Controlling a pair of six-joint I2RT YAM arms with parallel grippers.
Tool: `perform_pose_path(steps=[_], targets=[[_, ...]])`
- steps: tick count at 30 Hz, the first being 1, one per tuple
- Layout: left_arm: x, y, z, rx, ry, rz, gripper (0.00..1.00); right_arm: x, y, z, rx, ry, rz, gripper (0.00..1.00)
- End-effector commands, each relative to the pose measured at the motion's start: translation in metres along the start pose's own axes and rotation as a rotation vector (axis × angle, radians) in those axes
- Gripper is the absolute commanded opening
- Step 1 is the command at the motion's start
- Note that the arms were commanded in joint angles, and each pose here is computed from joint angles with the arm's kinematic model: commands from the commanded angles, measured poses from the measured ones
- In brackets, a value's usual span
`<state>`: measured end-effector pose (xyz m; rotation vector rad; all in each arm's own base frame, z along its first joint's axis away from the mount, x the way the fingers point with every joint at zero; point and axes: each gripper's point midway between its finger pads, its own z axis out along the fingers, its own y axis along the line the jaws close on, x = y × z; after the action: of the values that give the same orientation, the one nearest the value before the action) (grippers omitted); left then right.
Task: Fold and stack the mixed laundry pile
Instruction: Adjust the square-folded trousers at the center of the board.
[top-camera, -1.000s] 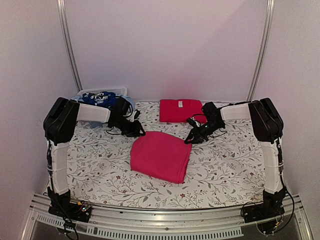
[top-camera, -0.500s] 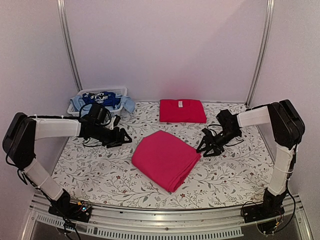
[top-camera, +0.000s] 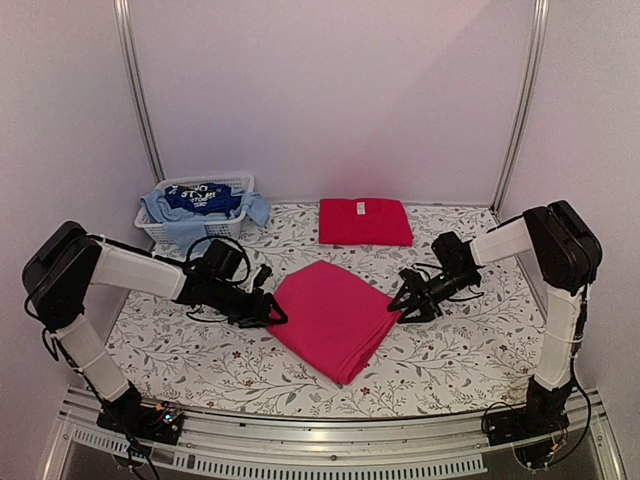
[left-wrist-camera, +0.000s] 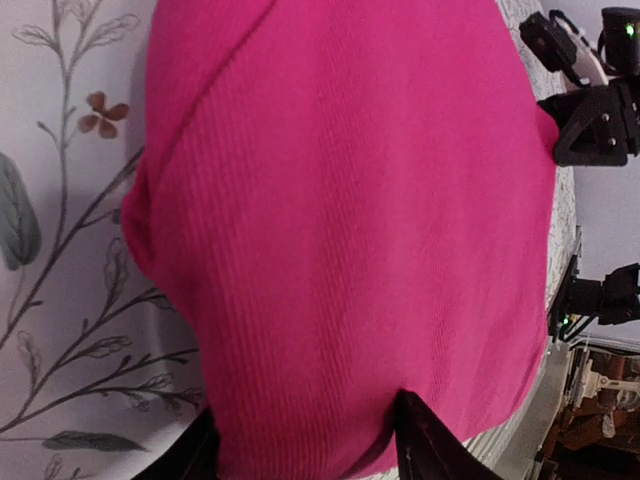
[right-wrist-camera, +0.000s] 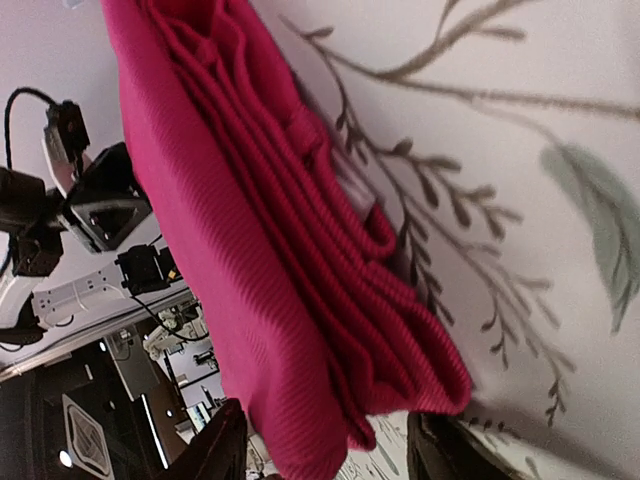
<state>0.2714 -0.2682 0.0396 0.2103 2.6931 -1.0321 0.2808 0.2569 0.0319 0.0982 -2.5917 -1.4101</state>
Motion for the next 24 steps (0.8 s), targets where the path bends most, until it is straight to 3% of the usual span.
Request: perform_pose_path(steps=[1,3,5,11,14,17,18,21,24], targets=[[0.027,-0.034,0.026,0.105,0.086,0.120,0.46,-0.046,0.000,0.007,-0.008,-0.045,-0.023,0.48],[0.037,-0.035,0.030,0.091,0.107,0.127,0.41,-0.058,-0.004,0.010,0.007,-0.039,-0.013,0.36],[0.038,-0.026,0.027,0.049,0.093,0.103,0.37,-0.059,-0.010,0.009,0.045,-0.030,-0.007,0.31],[-0.015,0.022,0.003,-0.038,-0.078,-0.037,0.25,-0.006,-0.009,0.005,0.055,0.005,-0.019,0.17],[-0.058,0.037,0.005,-0.088,-0.097,-0.038,0.27,0.047,0.012,0.027,0.059,0.165,-0.072,0.29],[-0.084,0.057,0.003,-0.196,-0.082,-0.036,0.43,0.079,0.027,0.029,-0.004,0.236,-0.104,0.50],[-0.087,0.062,-0.002,-0.217,-0.086,-0.045,0.49,0.082,0.032,0.022,-0.006,0.224,-0.102,0.58],[-0.075,0.060,-0.024,-0.220,-0.105,-0.080,0.59,0.067,0.029,-0.008,0.088,0.106,-0.117,0.70],[-0.042,0.046,-0.036,-0.141,-0.096,-0.138,0.59,0.031,0.030,-0.033,0.138,-0.041,-0.118,0.71]])
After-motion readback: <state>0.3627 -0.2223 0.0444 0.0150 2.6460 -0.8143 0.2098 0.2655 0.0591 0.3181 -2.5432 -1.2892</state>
